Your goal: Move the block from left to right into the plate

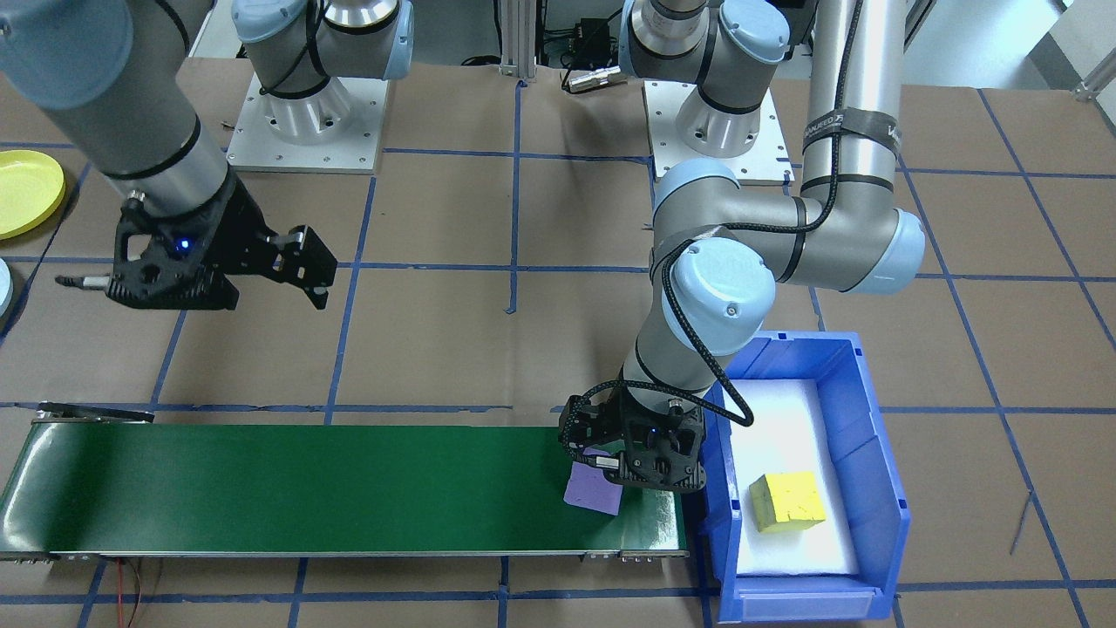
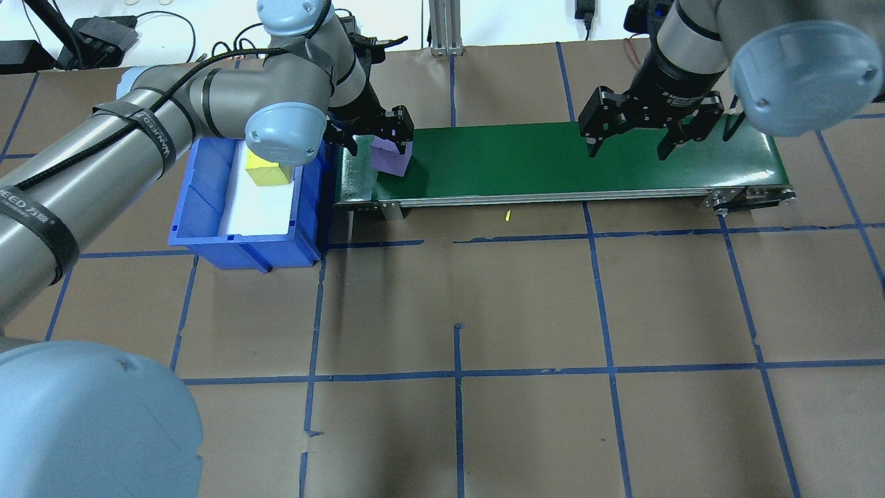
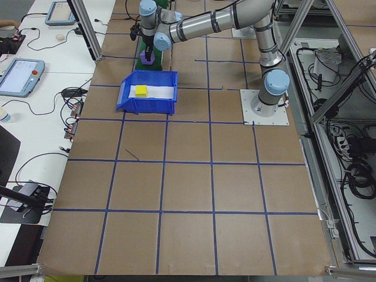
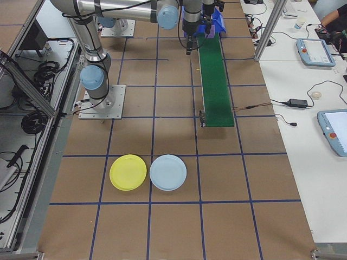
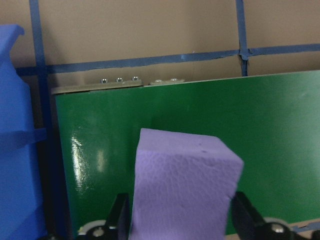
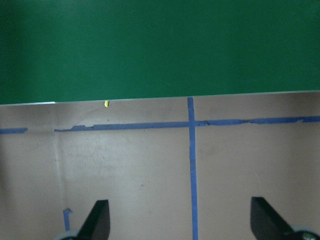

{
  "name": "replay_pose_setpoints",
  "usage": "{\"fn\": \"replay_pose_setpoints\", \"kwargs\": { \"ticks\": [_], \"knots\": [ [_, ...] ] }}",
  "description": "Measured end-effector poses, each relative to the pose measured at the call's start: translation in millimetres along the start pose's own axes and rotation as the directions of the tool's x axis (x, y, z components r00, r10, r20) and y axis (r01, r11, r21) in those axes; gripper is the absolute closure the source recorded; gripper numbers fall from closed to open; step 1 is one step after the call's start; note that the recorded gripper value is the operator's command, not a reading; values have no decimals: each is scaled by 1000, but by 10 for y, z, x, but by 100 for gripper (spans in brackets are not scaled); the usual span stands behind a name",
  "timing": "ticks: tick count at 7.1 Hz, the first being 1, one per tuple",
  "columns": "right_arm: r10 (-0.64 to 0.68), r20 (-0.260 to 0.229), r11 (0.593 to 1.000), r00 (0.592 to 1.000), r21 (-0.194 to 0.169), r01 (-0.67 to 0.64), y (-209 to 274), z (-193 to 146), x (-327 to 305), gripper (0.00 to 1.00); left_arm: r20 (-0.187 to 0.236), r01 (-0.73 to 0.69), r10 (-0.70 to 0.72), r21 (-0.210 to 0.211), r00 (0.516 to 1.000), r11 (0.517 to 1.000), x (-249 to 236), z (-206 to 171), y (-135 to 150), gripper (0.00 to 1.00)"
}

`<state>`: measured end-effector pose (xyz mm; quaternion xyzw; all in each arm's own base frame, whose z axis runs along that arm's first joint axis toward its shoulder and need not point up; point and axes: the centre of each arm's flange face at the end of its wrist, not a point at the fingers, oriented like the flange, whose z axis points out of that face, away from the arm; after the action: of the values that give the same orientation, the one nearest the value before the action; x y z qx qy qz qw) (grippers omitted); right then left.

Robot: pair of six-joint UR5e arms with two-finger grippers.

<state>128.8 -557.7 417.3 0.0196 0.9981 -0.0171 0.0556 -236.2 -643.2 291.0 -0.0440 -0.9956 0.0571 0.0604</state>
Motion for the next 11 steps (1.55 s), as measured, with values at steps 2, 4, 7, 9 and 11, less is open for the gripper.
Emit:
{"fn": "replay_pose_setpoints", "kwargs": {
  "ticks": [2,4,7,9,11],
  "knots": [
    [61,88,998,994,14,-63,-485,359,-51,0,4,-4,4,39,1000,999,15,-306,17,0],
    [189,186,982,964,-11,-190,-792,675,-120,0,69,35,-41,81,997,996,-314,-732,-52,0],
    [238,233,970,943,-5,-243,-1012,993,-139,0,121,145,-150,49,981,988,-1435,-648,-328,0],
    [278,259,960,925,-49,-274,-943,1131,-236,0,123,219,-217,-2,968,976,-1963,-295,-333,0],
    [289,260,957,921,-85,-277,-854,1278,-276,0,122,245,-238,-44,964,969,-2100,24,-314,3]
  ]
}}
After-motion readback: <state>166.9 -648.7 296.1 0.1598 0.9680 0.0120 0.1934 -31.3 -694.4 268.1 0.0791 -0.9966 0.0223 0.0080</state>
